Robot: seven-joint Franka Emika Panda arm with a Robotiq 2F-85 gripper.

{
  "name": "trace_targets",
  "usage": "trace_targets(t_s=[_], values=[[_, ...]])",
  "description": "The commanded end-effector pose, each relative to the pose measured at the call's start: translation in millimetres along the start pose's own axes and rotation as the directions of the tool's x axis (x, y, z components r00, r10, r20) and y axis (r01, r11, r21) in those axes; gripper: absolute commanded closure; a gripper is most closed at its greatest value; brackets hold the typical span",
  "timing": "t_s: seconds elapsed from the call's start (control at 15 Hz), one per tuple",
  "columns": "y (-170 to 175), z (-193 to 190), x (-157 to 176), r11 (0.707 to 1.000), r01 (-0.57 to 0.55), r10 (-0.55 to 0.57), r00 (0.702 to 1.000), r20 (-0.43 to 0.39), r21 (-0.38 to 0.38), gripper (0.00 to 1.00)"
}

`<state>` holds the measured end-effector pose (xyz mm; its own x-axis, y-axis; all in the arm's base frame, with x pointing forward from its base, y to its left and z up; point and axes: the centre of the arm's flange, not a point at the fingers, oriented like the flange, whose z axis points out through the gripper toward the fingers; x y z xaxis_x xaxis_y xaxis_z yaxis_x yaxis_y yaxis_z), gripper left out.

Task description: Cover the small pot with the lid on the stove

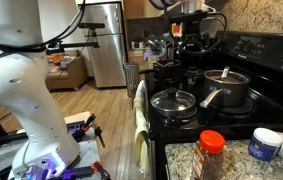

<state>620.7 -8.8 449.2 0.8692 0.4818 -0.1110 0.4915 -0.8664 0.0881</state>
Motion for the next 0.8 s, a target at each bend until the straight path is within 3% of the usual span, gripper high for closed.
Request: trace_targets(t_s=[0.0,0.2,0.33,0.73], values=[[-54,28,-49,0.995,-0.098,0.099,0.987,-0.126,0.015,0.00],[-79,46,-63,0.979,-0.195,0.203,0.961,-0.188,0.059,0.00],[-93,53,-74,0.972,-0.222,0.234,0.954,-0.188,0.081,0.00],[-113,35,-86,0.984,-0.153,0.158,0.986,-0.051,0.096,0.00]])
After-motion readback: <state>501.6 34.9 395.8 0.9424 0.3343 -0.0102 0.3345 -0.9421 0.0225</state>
